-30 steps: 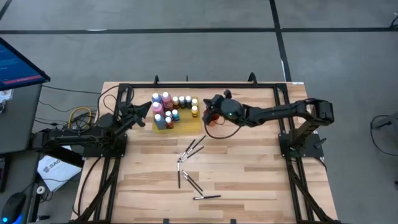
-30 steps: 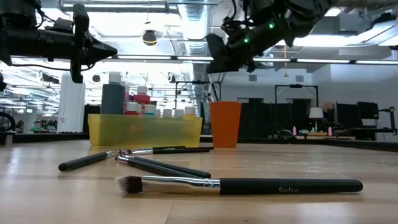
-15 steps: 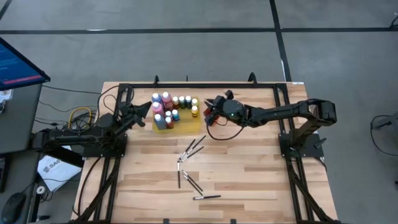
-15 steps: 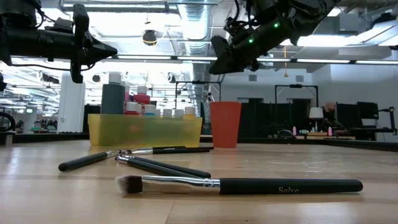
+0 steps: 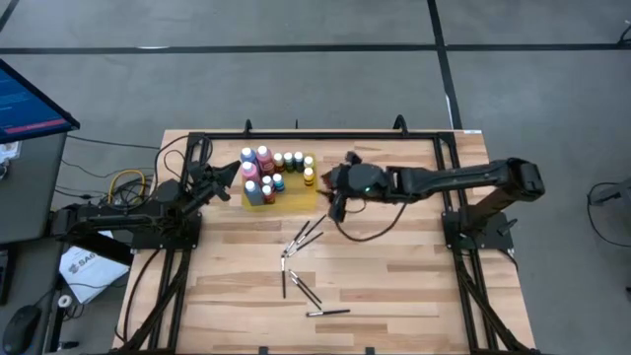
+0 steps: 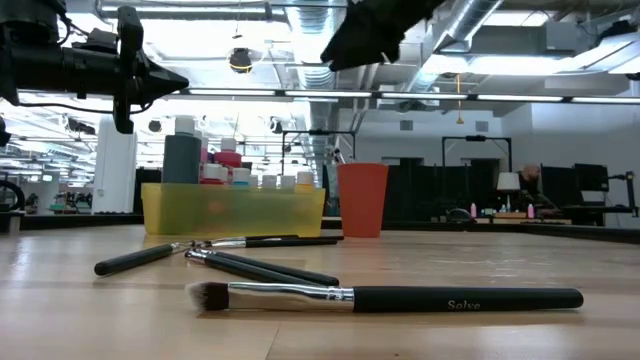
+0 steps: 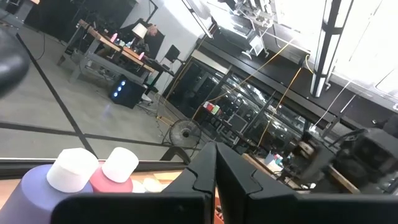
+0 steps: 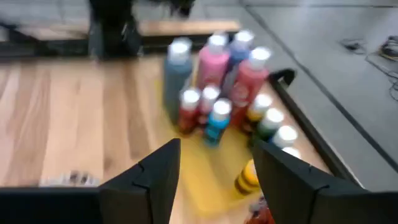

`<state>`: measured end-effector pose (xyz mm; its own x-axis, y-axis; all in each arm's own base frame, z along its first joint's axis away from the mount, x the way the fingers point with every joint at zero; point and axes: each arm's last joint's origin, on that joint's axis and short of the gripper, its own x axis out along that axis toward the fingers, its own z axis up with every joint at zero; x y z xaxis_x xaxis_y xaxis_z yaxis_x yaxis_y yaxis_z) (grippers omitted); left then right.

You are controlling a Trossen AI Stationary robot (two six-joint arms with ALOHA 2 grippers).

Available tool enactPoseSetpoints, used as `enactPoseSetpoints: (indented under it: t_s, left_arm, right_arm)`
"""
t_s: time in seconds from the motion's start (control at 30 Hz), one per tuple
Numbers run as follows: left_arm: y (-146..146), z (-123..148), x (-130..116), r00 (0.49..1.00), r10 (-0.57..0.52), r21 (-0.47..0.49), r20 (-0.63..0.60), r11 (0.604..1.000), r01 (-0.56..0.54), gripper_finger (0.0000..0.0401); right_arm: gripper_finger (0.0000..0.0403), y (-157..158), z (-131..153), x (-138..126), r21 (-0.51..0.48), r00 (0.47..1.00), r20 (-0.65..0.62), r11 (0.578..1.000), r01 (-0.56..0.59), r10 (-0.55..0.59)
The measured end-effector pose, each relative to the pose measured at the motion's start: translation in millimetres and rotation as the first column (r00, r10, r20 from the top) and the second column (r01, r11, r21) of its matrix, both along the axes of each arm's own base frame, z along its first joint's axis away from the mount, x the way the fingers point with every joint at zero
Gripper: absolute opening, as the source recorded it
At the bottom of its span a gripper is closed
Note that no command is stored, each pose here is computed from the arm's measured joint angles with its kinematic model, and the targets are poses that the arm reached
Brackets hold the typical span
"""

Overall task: Pick & Place Paint Supplies
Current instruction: Put the silver paint brush into the orange cup

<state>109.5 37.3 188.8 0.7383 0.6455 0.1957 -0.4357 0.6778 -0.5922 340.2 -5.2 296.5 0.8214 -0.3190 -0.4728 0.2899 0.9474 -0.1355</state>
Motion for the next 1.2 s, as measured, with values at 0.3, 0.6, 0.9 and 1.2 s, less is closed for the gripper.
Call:
enactPoseSetpoints:
  t_s: [0.3, 0.6, 0.9, 1.2]
  left_arm:
    - [0.0, 0.0, 0.0, 1.000, 0.000, 0.000, 0.001, 1.000, 0.000, 0.0001]
    - [0.0, 0.0, 0.0, 1.000, 0.000, 0.000, 0.001, 1.000, 0.000, 0.0001]
    - [0.0, 0.1, -0.1, 1.000, 0.000, 0.000, 0.002, 1.000, 0.000, 0.0001]
    - [0.0, 0.4, -0.1, 1.000, 0.001, 0.001, 0.005, 1.000, -0.001, 0.0001]
  right_arm:
    - [0.0174, 49.1, -18.2, 63.2, -0.074, 0.973, -0.125, 0.976, -0.206, 0.196]
    - [0.0167, 65.4, -63.6, 124.3, 0.063, 0.910, -0.173, 0.927, -0.371, 0.376]
    - [0.0177, 80.8, -97.1, 139.6, 0.206, 0.822, -0.383, 0.907, -0.367, 0.420]
    - [0.0168, 126.7, -108.8, 100.2, 0.462, 0.639, -0.558, 0.838, -0.290, 0.529]
